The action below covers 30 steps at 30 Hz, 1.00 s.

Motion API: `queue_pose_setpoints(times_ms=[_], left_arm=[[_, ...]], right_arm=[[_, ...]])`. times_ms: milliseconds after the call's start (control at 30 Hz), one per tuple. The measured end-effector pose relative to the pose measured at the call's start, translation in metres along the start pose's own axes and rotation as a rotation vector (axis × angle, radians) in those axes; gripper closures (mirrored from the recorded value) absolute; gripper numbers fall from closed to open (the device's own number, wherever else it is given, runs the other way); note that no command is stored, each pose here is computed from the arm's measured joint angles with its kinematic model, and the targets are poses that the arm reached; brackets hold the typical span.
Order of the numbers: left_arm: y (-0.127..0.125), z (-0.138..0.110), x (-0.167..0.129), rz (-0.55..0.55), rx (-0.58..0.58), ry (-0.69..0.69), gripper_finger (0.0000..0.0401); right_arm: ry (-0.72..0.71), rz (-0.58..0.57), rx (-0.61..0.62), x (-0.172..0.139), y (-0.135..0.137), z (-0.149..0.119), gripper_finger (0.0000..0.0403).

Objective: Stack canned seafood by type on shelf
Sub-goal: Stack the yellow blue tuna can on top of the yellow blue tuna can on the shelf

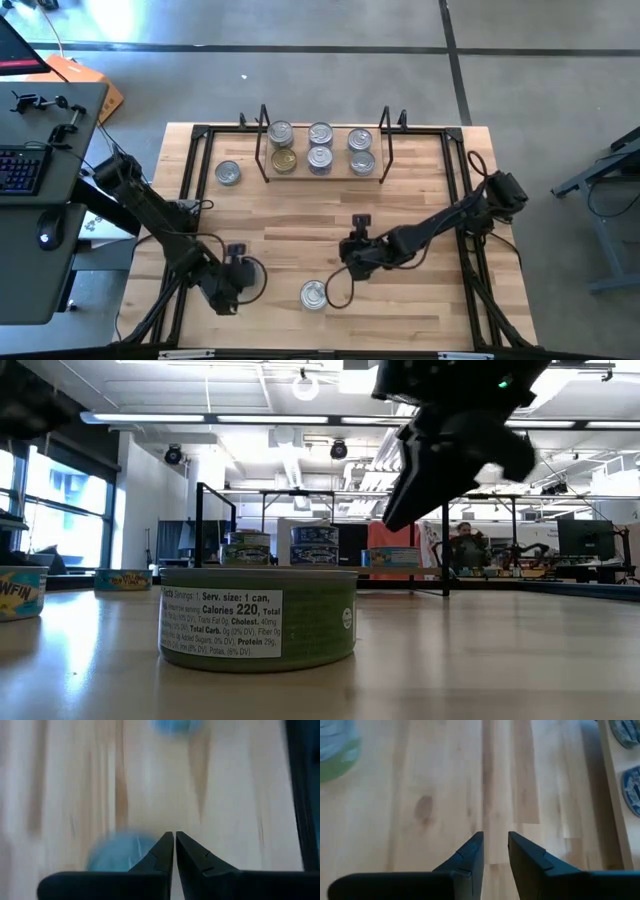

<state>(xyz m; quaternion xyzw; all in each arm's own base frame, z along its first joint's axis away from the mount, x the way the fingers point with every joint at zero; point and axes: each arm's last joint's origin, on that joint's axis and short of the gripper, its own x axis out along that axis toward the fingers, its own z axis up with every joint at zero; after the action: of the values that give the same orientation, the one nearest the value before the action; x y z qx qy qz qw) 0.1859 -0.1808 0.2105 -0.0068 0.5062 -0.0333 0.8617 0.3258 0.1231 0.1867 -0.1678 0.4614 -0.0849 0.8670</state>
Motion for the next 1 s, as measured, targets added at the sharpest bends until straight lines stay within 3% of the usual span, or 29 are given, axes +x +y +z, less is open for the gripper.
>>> queue_pose_setpoints(times_ms=[100,267,400,533,633,767,933,1000], left_arm=[[0.005,-0.01,0.0,0.014,-0.105,0.137,0.0383],[0.02,-0.028,0.02,0.089,-0.155,0.148,0.0391],[0.04,-0.025,0.038,0.163,-0.168,0.036,0.0399],[0.062,0.008,0.047,0.275,-0.151,-0.247,0.04],[0.075,0.036,0.043,0.249,-0.055,-0.303,0.0401],[0.071,0.049,0.021,0.06,-0.021,-0.064,0.0401],[0.059,0.026,0.006,-0.026,-0.306,0.277,0.0401],[0.057,0.012,0.011,-0.018,-0.32,0.346,0.0401]], right_arm=[[0.003,-0.004,0.032,0.005,-0.008,0.002,0.0325],[-0.001,-0.002,0.045,0.009,-0.016,0.004,0.0325],[0.001,0.009,0.029,0.009,-0.016,0.004,0.0325],[0.001,0.015,0.021,0.009,-0.015,0.004,0.0325],[0.005,0.037,0.008,0.009,-0.015,0.004,0.0325],[0.012,0.043,-0.004,0.009,-0.015,0.003,0.0325],[-0.005,0.038,0.003,0.009,-0.015,0.005,0.0325],[-0.015,0.036,0.002,0.009,-0.015,0.006,0.0325]])
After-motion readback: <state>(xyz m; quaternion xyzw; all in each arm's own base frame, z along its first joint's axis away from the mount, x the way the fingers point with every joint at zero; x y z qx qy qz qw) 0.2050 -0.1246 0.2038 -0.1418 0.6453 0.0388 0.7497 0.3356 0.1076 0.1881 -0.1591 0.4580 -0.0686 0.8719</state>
